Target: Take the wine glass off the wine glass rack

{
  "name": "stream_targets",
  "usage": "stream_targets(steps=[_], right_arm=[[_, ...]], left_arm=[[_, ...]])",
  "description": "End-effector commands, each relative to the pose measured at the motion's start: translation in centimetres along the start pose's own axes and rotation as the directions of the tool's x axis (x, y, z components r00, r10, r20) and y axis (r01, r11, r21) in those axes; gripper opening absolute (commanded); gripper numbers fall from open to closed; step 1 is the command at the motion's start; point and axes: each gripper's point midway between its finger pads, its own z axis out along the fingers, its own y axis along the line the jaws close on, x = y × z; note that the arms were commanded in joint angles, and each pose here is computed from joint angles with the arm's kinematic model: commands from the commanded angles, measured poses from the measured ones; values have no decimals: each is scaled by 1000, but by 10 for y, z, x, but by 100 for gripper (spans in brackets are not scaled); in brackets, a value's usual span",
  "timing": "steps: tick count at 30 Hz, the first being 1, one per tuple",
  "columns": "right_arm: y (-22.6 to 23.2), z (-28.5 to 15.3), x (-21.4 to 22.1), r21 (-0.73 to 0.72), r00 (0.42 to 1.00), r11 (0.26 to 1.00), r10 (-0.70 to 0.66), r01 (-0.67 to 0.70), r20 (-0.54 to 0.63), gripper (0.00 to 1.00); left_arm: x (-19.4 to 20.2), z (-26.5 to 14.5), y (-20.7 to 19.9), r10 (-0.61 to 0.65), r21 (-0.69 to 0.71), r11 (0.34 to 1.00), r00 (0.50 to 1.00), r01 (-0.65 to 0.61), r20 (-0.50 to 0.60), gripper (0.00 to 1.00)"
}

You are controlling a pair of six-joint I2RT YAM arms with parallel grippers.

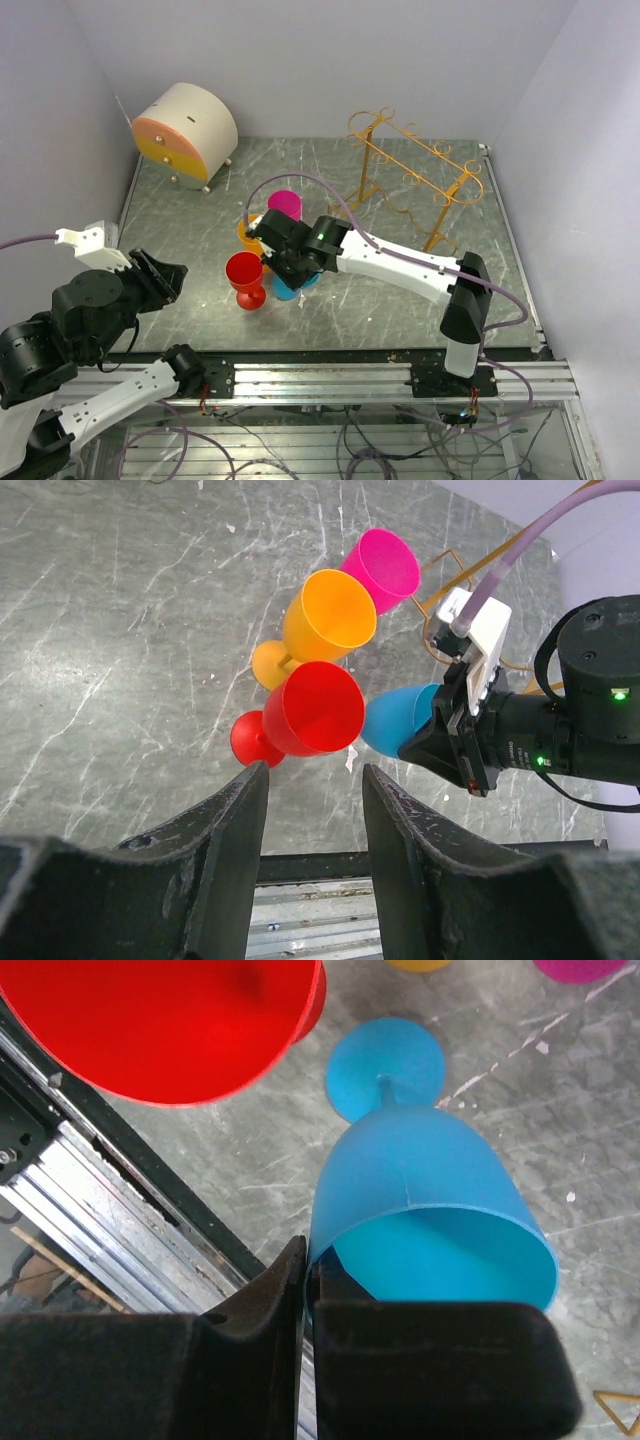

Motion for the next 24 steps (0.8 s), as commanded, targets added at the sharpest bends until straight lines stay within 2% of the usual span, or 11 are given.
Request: stream_targets(steps=[1,4,7,9,15,21,23,24], right_arm=[[2,0,-15,-12,999,1000,-15,15,28,0],[4,-3,-22,-22,999,1000,-18,19,47,14],[5,-12,-31,-26,997,999,-18,20,79,34],[4,-21,-37,-17,994,1000,-17,19,105,41],[-4,-68,-58,11,977,1000,-3,1,212,46],[-17,-120,-56,34,942,998,39,-53,333,48],[-25,-132,-52,48,922,995,63,-88,381,53],[-29,-138,-50,55,910,992,79,-110,407,60]], left_arm=[[1,-3,2,-11,2,1000,1000,11,2,53],[2,-2,2,-10,5,1000,1000,10,0,55],[4,0,2,-9,6,1000,1000,9,-4,57],[5,1,2,-4,-1,1000,1000,4,-7,59],[7,7,2,11,-3,1000,1000,-11,-1,60],[2,7,-4,-3,42,999,999,1,38,61],[1,6,-7,-13,63,998,999,10,46,61],[2,7,-7,-16,67,998,999,13,48,61]])
